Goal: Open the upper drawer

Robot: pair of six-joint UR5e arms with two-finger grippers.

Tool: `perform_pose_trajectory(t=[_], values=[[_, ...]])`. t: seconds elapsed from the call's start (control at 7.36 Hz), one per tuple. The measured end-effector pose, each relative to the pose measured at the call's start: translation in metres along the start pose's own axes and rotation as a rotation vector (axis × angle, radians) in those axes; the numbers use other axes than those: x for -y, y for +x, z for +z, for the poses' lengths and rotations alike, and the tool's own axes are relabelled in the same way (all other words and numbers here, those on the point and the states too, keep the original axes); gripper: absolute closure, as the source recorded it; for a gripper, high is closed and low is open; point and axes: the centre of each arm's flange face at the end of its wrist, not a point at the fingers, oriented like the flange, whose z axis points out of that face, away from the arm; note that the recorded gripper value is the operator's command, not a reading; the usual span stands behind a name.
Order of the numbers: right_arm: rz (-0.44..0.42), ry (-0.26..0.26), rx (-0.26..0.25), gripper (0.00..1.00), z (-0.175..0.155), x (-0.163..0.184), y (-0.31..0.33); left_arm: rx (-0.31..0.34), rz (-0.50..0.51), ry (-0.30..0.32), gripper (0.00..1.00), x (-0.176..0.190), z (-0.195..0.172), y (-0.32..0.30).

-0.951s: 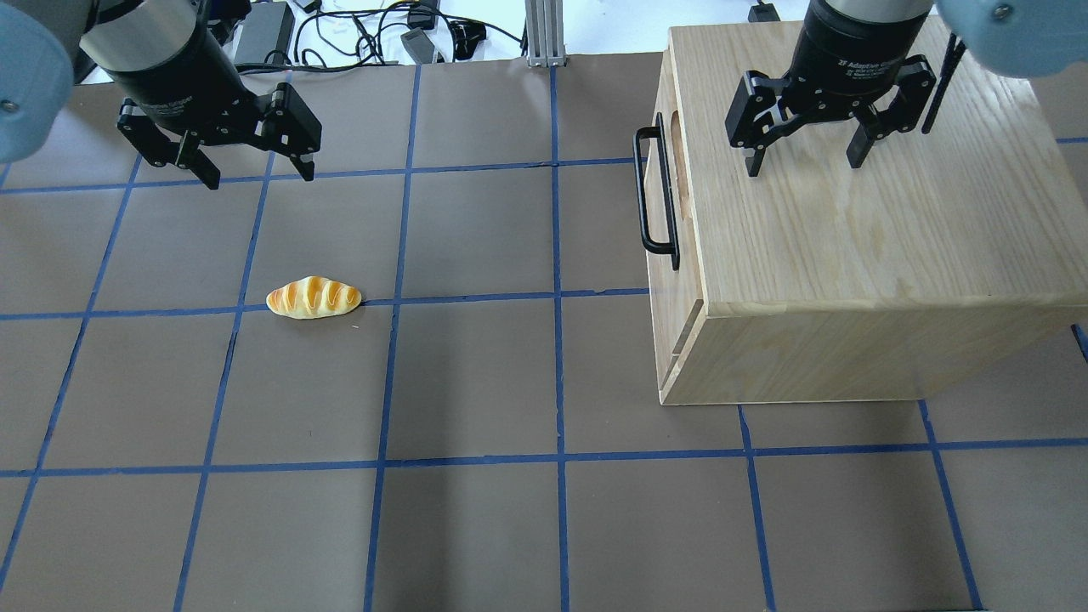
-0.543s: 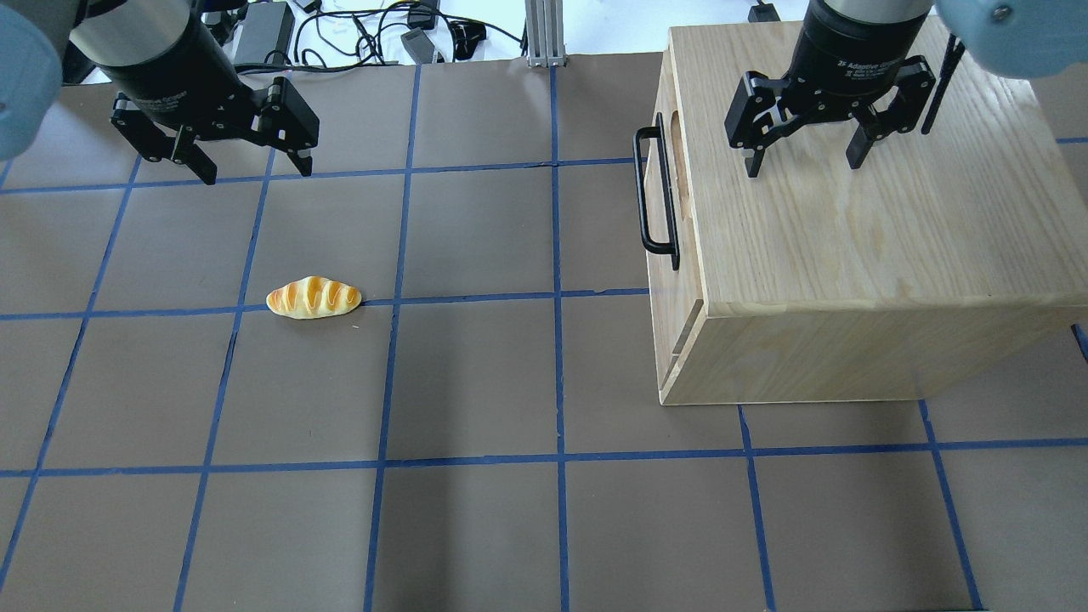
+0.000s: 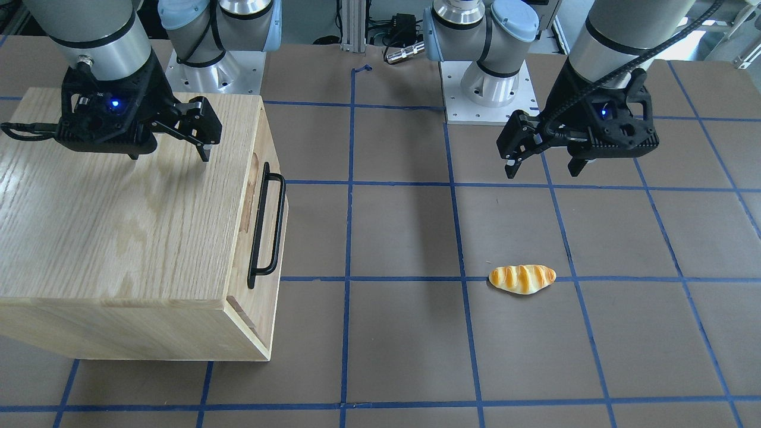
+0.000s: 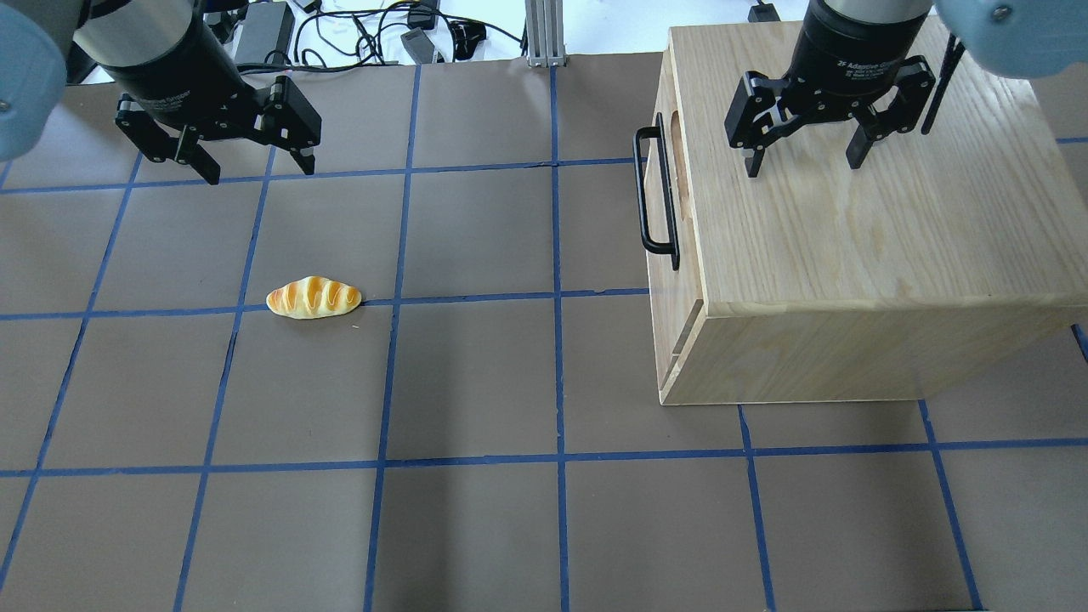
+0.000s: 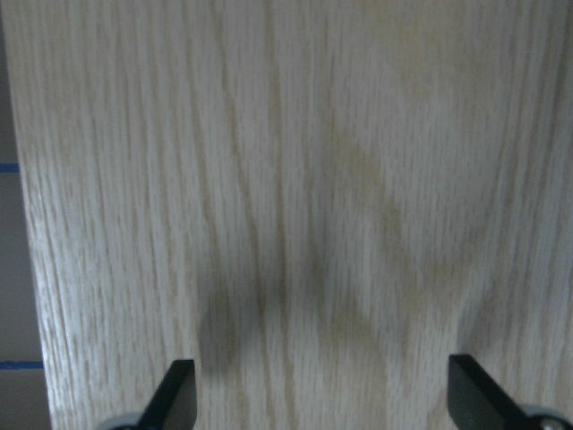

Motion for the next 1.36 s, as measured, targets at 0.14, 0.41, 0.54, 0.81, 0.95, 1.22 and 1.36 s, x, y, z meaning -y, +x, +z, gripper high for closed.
perform_pose_trajectory(t=[0.14,0.41,0.54,0.81,0.95,1.22,1.36], values=[[0.001,0.000,0.000,0.00,0.000,0.000,0.000,0.000,0.000,0.003,0.00,-0.001,-0.002,0.000],[0.001,0.000,0.000,0.00,0.000,0.000,0.000,0.000,0.002,-0.003,0.00,-0.003,0.001,0.000],[0.000,0.000,0.000,0.00,0.000,0.000,0.000,0.000,0.005,-0.004,0.00,-0.004,0.001,0.002],[0.000,0.000,0.000,0.00,0.000,0.000,0.000,0.002,0.012,0.006,0.00,0.003,0.007,0.008],[0.001,0.000,0.000,0.00,0.000,0.000,0.000,-0.003,-0.002,0.022,0.00,0.006,0.009,0.015],[0.001,0.000,0.000,0.00,0.000,0.000,0.000,-0.062,-0.074,0.052,0.00,0.001,0.009,0.062],[0.001,0.000,0.000,0.00,0.000,0.000,0.000,-0.119,-0.117,0.057,0.00,-0.002,0.011,0.090]])
